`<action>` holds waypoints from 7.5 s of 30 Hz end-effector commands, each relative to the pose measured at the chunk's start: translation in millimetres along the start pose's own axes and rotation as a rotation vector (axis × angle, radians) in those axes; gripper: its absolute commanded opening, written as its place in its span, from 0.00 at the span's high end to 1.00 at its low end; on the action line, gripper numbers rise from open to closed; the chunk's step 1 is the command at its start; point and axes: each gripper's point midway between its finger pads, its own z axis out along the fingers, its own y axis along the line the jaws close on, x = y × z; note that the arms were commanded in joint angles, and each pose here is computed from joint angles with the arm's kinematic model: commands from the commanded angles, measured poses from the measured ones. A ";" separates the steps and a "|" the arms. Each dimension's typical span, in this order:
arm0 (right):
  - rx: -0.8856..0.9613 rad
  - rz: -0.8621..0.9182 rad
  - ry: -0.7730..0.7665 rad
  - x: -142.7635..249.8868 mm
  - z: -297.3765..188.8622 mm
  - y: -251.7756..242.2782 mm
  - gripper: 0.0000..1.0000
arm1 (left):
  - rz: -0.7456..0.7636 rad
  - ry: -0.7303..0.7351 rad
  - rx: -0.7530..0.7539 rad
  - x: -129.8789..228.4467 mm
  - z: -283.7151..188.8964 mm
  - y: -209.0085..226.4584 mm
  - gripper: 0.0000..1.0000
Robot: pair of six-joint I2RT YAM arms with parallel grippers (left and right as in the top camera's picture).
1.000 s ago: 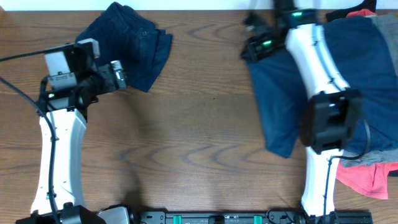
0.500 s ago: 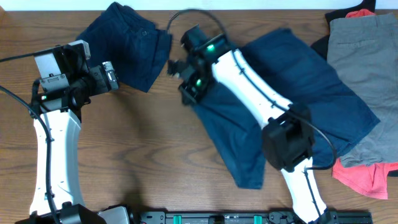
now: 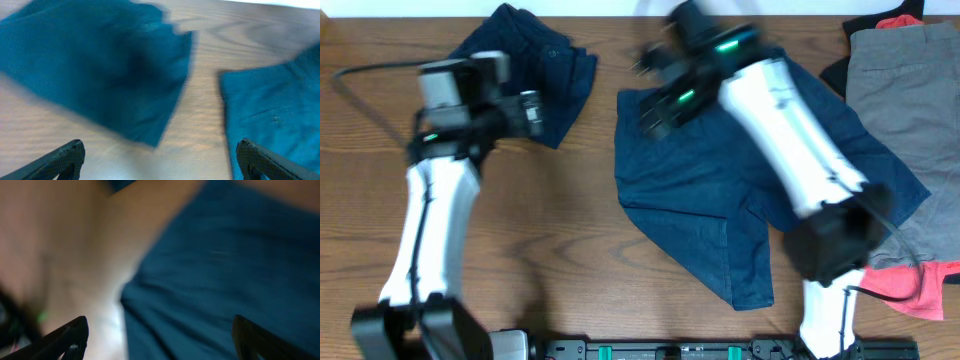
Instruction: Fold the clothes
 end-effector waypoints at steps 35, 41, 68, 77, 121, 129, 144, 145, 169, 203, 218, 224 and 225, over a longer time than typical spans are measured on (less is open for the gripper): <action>0.258 0.359 -0.019 42.8 -70.9 -150.7 0.27 | 0.343 0.287 0.222 81.7 194.2 -135.8 0.43; 0.252 0.377 0.003 48.3 -67.8 -148.8 0.31 | 0.262 0.302 0.110 79.0 192.4 -117.5 0.94; 0.281 0.373 0.090 85.8 65.8 -138.2 0.37 | -0.118 0.781 -0.302 126.0 -15.1 -8.8 0.39; 0.406 0.478 0.206 138.7 95.1 -138.4 0.32 | -0.113 0.666 -0.290 87.7 -23.0 -13.4 0.28; 0.353 0.536 -0.220 -12.9 -15.0 -245.1 0.01 | -0.089 0.359 -0.236 17.6 -34.2 -24.6 0.17; 0.269 0.539 -0.170 30.5 -141.0 -120.5 0.03 | -0.030 0.490 -0.236 45.0 -47.5 -23.5 0.18; 0.600 0.791 0.143 116.5 -94.4 -66.9 0.18 | -0.188 0.599 -0.179 100.4 -10.7 -31.6 0.19; 0.613 0.803 0.156 120.7 -86.6 -67.7 0.20 | -0.201 0.599 -0.184 104.2 -5.8 -30.5 0.20; 0.518 0.883 0.318 214.6 68.0 -82.7 0.33 | -0.244 0.542 -0.159 201.7 71.4 -34.5 0.31; 0.580 1.020 0.213 242.3 83.9 -110.6 0.99 | -0.210 0.579 -0.212 211.2 75.4 -30.9 0.94; 0.548 1.051 -0.140 244.8 -90.0 -106.8 0.99 | -0.265 0.254 -0.196 107.3 -49.1 -31.1 0.94; 0.587 1.043 -0.247 271.4 -140.1 -90.5 0.99 | -0.256 0.224 -0.118 106.1 -80.9 -54.9 0.94; 0.604 1.046 -0.258 277.4 -148.0 -88.0 0.99 | -0.255 0.232 -0.112 108.9 -83.9 -58.9 0.94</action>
